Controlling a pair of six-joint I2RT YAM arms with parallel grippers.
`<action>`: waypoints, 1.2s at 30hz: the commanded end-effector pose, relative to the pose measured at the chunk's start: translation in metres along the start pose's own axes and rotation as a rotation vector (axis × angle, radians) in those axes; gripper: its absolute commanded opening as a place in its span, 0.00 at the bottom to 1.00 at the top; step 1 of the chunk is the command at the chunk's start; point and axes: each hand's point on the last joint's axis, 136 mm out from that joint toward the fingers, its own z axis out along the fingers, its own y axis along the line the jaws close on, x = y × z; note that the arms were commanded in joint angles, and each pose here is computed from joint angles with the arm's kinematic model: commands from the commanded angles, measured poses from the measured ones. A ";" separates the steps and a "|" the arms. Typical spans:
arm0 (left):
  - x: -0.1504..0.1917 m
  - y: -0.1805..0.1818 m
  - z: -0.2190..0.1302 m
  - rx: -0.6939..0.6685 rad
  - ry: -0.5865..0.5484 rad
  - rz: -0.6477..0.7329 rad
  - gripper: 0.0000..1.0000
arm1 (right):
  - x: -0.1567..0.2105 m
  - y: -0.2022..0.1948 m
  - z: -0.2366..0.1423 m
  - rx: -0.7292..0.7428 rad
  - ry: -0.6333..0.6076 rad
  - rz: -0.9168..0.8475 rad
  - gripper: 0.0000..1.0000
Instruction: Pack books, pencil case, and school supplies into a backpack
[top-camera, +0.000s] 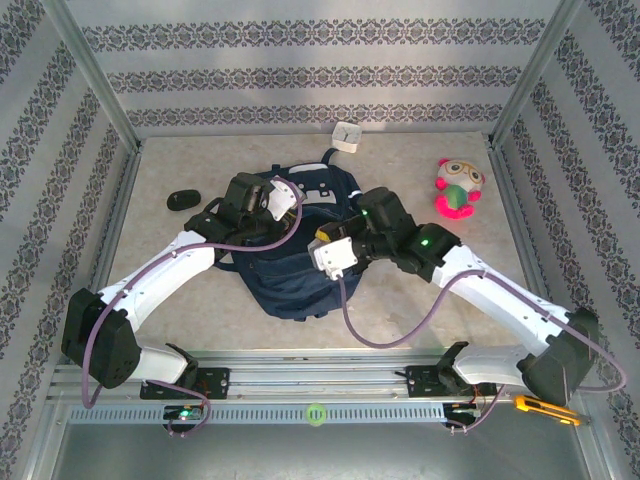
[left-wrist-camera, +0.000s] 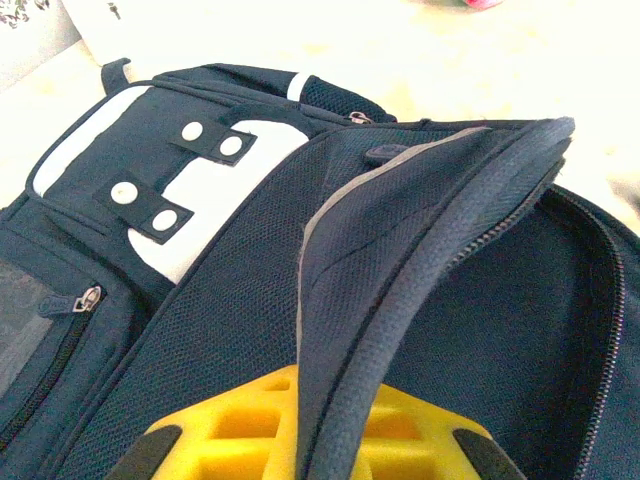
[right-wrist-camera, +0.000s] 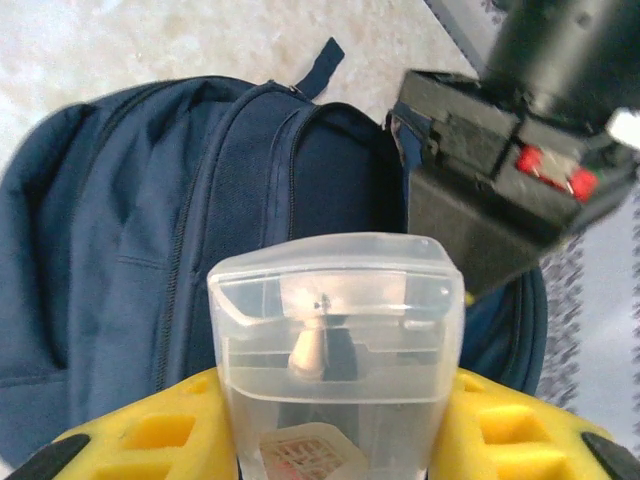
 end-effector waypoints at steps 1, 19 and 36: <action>-0.039 0.004 -0.025 -0.007 -0.137 -0.017 0.00 | 0.006 -0.006 0.018 0.041 0.055 -0.178 0.23; -0.049 -0.004 -0.031 0.043 -0.181 -0.022 0.00 | 0.064 -0.010 0.079 0.025 0.131 -0.063 0.26; -0.056 -0.009 -0.039 0.064 -0.218 -0.016 0.00 | 0.073 -0.004 0.096 -0.008 0.058 0.107 0.47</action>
